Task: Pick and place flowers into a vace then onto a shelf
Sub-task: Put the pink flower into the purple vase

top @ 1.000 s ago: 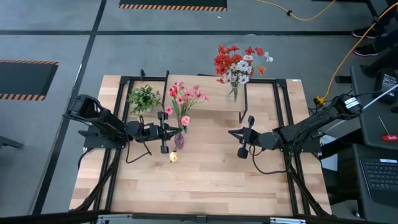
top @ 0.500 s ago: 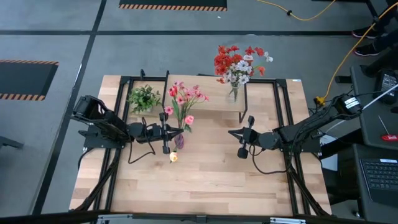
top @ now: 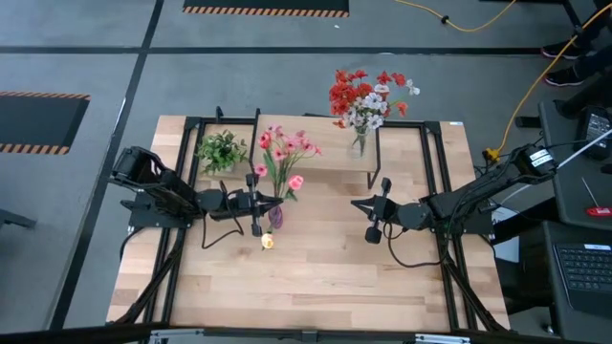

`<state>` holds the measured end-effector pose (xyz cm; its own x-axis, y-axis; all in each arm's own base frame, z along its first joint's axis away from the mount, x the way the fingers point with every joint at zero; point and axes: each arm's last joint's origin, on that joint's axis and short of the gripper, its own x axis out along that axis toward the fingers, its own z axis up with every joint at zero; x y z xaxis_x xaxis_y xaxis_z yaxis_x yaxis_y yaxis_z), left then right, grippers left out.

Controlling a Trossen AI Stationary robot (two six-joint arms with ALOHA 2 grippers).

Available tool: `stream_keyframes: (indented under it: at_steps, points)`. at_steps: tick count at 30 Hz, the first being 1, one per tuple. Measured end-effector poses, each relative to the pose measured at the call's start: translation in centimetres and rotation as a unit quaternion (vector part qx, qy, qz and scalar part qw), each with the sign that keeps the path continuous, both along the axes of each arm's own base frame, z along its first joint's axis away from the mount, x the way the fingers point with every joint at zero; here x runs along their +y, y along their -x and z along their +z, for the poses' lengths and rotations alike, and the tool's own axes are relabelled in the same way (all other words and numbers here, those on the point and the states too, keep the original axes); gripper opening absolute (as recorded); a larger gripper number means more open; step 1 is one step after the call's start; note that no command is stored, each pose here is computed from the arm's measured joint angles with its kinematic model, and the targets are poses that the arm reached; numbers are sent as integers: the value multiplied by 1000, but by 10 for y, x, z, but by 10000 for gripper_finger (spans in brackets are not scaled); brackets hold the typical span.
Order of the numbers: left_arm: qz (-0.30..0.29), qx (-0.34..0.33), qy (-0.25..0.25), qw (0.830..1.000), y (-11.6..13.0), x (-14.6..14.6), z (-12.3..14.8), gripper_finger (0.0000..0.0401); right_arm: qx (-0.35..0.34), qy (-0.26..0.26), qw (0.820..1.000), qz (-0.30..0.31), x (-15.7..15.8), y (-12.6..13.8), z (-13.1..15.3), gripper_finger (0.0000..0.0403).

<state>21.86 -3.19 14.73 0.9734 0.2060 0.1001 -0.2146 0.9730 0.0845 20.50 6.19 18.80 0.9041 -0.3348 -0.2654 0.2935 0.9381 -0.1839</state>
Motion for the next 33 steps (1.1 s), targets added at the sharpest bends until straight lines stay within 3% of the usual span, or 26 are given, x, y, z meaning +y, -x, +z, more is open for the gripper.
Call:
stream_keyframes:
  at_steps: [10,18,33]
  points:
    - [-1,19,-2,1000,0,0,-4,3,0,0,1000,0,0,0,0,16]
    - [-9,44,28,999,0,-3,-10,3,0,0,1000,0,0,0,0,16]
    - [-46,51,14,998,3,-19,-11,4,0,0,1000,0,0,0,0,16]
